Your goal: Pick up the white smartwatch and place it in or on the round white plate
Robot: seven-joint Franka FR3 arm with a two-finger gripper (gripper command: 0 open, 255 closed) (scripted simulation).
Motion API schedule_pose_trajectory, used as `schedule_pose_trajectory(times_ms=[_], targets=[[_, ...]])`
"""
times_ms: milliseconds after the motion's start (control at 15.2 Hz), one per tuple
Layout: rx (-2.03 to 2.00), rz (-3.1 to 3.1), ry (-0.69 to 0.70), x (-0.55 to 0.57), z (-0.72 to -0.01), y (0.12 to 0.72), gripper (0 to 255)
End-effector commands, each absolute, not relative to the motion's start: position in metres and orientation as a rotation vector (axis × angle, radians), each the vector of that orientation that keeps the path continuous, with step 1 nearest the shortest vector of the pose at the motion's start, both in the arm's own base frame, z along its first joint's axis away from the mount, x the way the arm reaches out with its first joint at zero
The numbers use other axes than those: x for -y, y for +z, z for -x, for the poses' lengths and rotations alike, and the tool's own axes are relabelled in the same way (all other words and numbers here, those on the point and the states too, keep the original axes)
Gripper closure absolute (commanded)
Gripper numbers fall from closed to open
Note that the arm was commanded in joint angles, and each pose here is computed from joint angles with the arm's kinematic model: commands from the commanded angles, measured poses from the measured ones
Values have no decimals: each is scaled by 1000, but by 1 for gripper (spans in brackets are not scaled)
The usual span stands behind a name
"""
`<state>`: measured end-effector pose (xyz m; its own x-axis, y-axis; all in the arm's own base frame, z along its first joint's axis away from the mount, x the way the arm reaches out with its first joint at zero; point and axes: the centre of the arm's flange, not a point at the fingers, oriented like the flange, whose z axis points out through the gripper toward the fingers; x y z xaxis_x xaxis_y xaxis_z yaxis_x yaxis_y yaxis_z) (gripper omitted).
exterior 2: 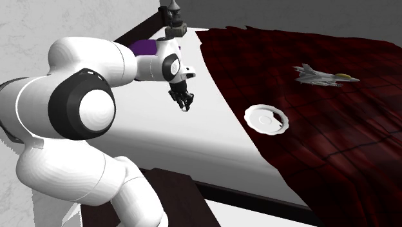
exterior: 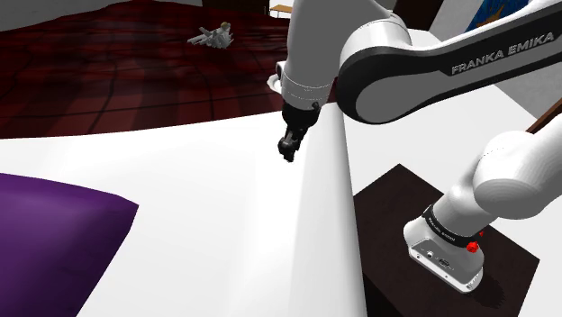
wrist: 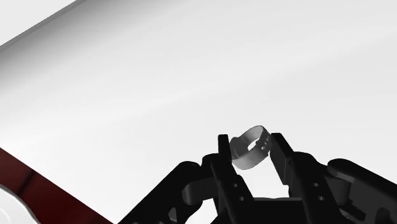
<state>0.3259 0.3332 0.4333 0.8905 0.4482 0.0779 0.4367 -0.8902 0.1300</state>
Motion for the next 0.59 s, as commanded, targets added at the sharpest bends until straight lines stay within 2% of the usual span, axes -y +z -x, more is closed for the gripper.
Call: schedule_pose_trajectory(times_ms=[0,528], targets=[[-694,-2948,157,-334,-325,432,255],[-694,-2948,157,-334,-325,438,255]])
